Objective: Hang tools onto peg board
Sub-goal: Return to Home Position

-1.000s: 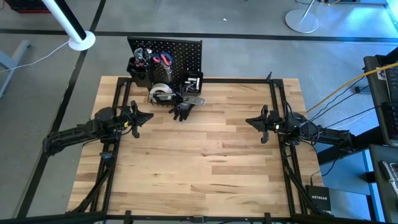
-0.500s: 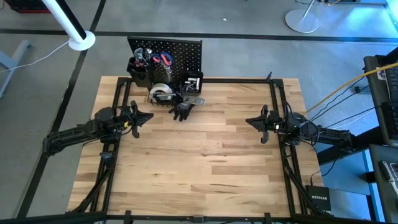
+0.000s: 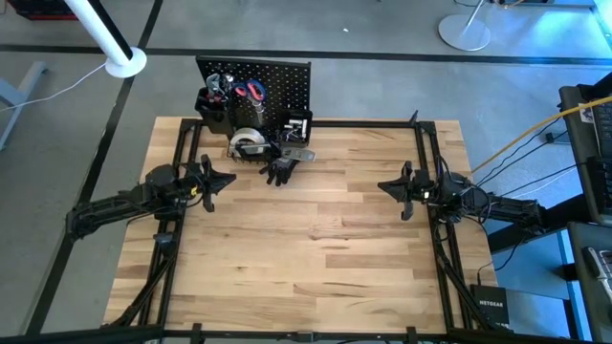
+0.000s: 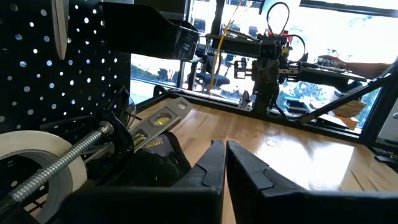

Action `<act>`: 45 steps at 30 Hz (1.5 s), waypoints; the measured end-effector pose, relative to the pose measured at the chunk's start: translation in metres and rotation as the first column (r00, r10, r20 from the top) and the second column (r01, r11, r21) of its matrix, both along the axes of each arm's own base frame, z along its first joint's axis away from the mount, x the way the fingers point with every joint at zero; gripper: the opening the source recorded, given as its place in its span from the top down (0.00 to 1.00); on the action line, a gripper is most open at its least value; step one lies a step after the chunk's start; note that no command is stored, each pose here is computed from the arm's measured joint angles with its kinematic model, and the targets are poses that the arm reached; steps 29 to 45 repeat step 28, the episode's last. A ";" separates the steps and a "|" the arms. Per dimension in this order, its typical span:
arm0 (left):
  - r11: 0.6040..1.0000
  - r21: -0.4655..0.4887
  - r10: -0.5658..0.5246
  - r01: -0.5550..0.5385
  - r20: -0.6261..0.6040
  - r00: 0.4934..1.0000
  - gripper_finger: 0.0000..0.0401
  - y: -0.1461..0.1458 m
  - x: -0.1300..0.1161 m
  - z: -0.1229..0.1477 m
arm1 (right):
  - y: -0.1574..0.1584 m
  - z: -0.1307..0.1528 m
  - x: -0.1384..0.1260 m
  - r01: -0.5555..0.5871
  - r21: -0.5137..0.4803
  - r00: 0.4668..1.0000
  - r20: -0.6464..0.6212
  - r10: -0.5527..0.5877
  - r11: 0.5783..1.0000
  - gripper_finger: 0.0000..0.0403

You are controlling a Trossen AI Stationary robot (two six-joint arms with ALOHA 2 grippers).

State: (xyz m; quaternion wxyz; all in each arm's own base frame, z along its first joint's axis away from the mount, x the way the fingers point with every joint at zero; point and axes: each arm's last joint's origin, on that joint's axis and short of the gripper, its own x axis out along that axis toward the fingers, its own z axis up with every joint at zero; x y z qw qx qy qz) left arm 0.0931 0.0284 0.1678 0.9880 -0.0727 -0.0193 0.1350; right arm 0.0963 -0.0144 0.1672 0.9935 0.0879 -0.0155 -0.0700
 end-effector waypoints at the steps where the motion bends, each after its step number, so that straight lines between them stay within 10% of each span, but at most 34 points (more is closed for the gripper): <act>1: 1.000 0.000 0.000 0.000 0.000 1.000 0.99 0.000 0.000 0.000 | 0.000 0.000 0.000 0.000 0.000 1.000 0.000 0.000 1.000 0.99; 45: 1.000 0.000 0.000 0.000 0.000 1.000 0.98 0.000 0.000 0.000 | 0.000 0.000 0.000 0.000 0.000 1.000 0.000 0.000 1.000 0.99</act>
